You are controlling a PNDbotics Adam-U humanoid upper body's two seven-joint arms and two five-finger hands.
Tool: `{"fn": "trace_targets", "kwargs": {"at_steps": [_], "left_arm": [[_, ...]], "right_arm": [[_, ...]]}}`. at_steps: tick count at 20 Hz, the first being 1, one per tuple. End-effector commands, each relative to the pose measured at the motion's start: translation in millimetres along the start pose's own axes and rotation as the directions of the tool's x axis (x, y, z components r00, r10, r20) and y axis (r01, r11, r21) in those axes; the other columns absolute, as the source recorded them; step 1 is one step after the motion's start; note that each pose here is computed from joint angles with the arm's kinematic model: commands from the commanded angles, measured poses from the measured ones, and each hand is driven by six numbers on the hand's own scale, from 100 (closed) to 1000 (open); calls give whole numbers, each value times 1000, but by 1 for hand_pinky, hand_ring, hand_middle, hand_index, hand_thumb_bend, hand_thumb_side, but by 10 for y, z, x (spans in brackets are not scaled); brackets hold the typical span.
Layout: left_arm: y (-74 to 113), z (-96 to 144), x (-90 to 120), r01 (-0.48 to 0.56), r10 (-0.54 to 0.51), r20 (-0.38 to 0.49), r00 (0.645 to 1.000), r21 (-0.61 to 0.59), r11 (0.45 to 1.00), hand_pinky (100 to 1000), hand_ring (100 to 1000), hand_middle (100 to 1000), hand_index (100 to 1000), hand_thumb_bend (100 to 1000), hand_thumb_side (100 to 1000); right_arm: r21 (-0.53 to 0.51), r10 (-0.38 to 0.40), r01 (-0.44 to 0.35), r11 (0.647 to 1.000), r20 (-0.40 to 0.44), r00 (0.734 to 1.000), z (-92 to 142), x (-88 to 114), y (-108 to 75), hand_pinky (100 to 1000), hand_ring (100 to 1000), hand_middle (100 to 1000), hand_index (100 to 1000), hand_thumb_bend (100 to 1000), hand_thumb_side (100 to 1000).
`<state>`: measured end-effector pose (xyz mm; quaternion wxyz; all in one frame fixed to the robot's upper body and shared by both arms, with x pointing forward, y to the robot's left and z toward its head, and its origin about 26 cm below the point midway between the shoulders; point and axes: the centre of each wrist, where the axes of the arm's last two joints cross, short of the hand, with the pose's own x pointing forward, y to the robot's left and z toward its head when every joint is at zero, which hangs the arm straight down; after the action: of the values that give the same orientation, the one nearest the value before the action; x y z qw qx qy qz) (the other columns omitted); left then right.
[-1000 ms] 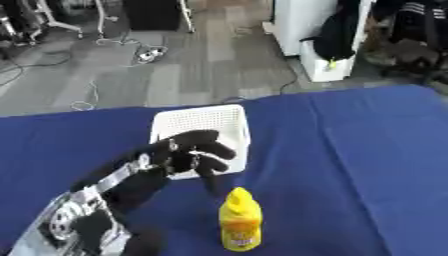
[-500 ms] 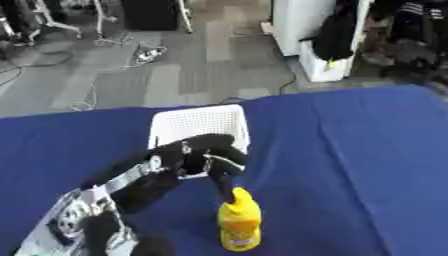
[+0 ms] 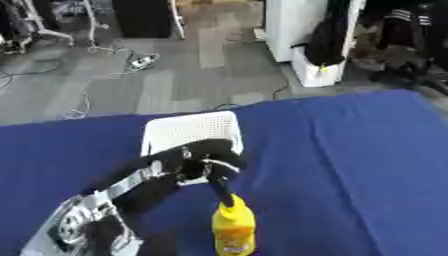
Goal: Pick up objects on the table and place them in the box.
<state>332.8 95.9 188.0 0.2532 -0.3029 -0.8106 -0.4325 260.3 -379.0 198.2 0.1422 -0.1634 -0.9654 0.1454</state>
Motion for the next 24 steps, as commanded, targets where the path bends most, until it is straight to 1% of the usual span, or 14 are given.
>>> {"fn": "trace_targets", "kwargs": {"at_steps": [1,6,11,19,22,24], "left_arm": [[21,19,-79,23,-23,-5,1000,12,1000,851,632,838,903,447,675],[-10,121,-293,20,-18,-57,998,24,1000,854,636,841,909,434,702],[-27,173,-384,27,-25,-78,997,20,999,856,642,844,913,431,710],[-52,258,-473,31,-29,-113,993,13,999,857,645,850,918,430,707],[-51,241,-458,33,-31,-97,995,22,999,860,647,849,918,436,691],[-37,185,-394,37,-35,-58,998,32,999,861,649,849,917,448,673]], "right_arm": [[25,8,-9,1000,28,1000,-91,27,-43,576,569,637,728,100,855],[31,5,-6,999,25,1000,-89,27,-39,579,571,639,731,100,862],[37,3,-4,999,23,1000,-87,27,-35,580,572,640,732,100,864],[39,0,-1,999,23,1000,-85,27,-33,581,572,640,732,100,866],[40,0,-1,999,22,1000,-82,27,-32,582,572,641,733,100,868],[41,0,-1,999,21,1000,-79,27,-32,582,573,641,733,100,868]]}}
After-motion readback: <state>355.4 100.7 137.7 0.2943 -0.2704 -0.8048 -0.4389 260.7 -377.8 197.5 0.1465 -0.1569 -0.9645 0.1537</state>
